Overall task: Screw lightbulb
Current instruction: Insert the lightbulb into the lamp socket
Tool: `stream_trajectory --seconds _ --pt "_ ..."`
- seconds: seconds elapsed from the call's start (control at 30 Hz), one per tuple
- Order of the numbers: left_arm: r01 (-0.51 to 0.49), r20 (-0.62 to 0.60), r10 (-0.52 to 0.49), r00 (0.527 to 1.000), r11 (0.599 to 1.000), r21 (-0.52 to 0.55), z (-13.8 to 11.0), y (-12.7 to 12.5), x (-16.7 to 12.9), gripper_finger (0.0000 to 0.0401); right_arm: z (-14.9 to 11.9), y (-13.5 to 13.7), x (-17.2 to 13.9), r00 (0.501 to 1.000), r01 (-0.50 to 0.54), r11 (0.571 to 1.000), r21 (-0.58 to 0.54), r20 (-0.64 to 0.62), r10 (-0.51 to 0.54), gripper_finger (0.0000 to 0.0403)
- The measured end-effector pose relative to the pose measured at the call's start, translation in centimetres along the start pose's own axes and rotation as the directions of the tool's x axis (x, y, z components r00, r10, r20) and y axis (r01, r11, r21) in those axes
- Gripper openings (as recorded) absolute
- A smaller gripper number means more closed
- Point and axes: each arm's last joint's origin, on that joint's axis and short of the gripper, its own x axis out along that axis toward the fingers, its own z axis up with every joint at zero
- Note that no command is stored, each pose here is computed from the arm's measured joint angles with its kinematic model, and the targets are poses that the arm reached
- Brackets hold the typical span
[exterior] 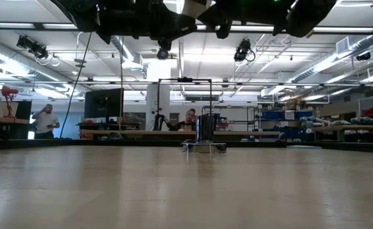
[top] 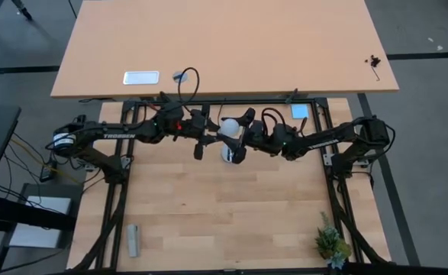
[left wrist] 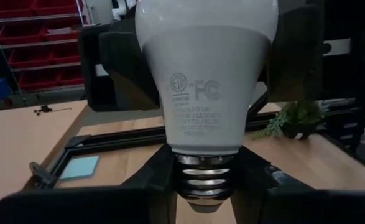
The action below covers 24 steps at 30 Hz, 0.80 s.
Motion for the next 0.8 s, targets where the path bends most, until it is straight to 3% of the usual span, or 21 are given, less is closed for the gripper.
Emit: stream_trajectory --seconds 0.2,0.47,0.7,0.8 --pt "-0.007 -0.018 0.007 1.000 1.000 -0.003 -0.1 0.0 0.0 0.0101 0.0 -0.1 0.0 1.000 0.004 1.000 0.000 -0.003 -0.004 0.0279" --pt "-0.084 -0.110 0.084 0.990 0.996 0.006 -1.1 0.2 0.0 0.0169 1.1 -0.5 0.6 1.000 0.016 1.000 0.010 0.026 -0.017 0.0280" --pt "-0.178 -0.220 0.184 0.958 0.983 0.045 -2.0 0.3 -0.2 0.0174 2.5 -1.1 0.1 0.995 0.031 0.999 -0.019 -0.089 -0.033 0.0280" --pt "-0.178 -0.264 0.183 0.947 0.983 0.042 -2.4 0.3 -0.3 0.0171 2.3 -1.3 -0.4 0.979 0.032 0.999 -0.040 -0.202 -0.040 0.0280"
